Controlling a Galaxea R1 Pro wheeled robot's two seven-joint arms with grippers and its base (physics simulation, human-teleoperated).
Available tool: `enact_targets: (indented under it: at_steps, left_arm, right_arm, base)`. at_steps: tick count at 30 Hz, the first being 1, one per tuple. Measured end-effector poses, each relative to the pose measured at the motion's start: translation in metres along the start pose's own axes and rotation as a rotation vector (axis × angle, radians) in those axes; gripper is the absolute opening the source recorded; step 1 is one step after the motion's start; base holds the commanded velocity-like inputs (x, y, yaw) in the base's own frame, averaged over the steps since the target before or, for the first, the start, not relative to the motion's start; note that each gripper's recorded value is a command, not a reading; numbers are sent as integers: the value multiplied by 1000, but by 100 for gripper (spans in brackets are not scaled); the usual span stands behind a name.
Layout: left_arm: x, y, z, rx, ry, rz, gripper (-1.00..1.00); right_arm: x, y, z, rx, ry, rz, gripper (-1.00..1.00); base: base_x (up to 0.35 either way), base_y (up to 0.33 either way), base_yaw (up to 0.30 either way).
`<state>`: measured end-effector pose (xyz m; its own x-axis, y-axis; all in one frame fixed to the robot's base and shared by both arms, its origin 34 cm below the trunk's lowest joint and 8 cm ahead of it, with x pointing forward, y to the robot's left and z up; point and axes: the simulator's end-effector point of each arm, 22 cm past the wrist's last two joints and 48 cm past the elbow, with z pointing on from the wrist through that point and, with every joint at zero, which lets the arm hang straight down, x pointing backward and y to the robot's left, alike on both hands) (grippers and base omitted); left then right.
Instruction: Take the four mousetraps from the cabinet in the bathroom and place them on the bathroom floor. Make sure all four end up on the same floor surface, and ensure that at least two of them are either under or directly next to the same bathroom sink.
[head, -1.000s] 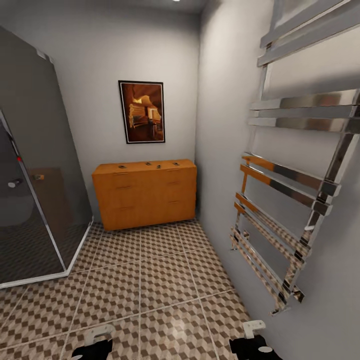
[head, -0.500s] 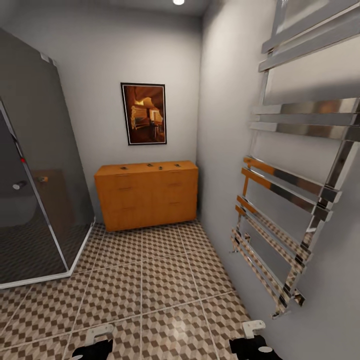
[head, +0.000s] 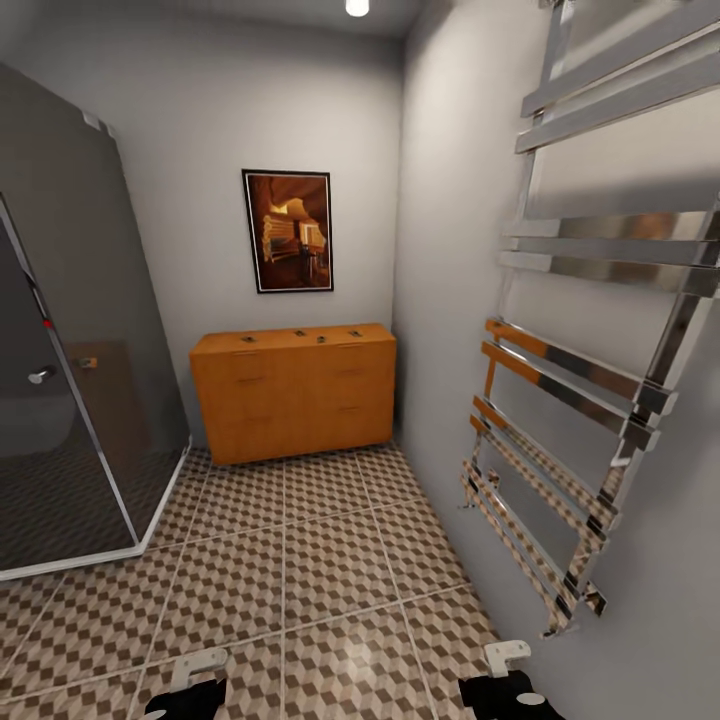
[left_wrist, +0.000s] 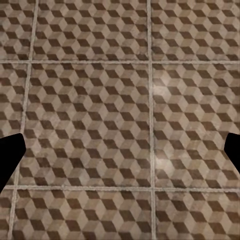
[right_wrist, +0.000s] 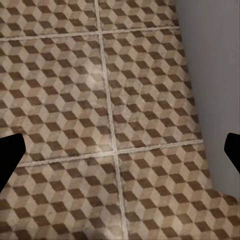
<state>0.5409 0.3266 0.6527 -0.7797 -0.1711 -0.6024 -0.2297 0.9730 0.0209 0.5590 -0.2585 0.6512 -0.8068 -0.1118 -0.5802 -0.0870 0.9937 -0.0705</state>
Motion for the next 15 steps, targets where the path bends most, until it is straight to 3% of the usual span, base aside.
enact_targets:
  at_steps: [15]
  left_arm:
    - [-8, 1, -16, -1, 2, 0, 100]
  right_arm:
    - [-8, -1, -16, 0, 1, 0, 100]
  base:
    - [0, 0, 6]
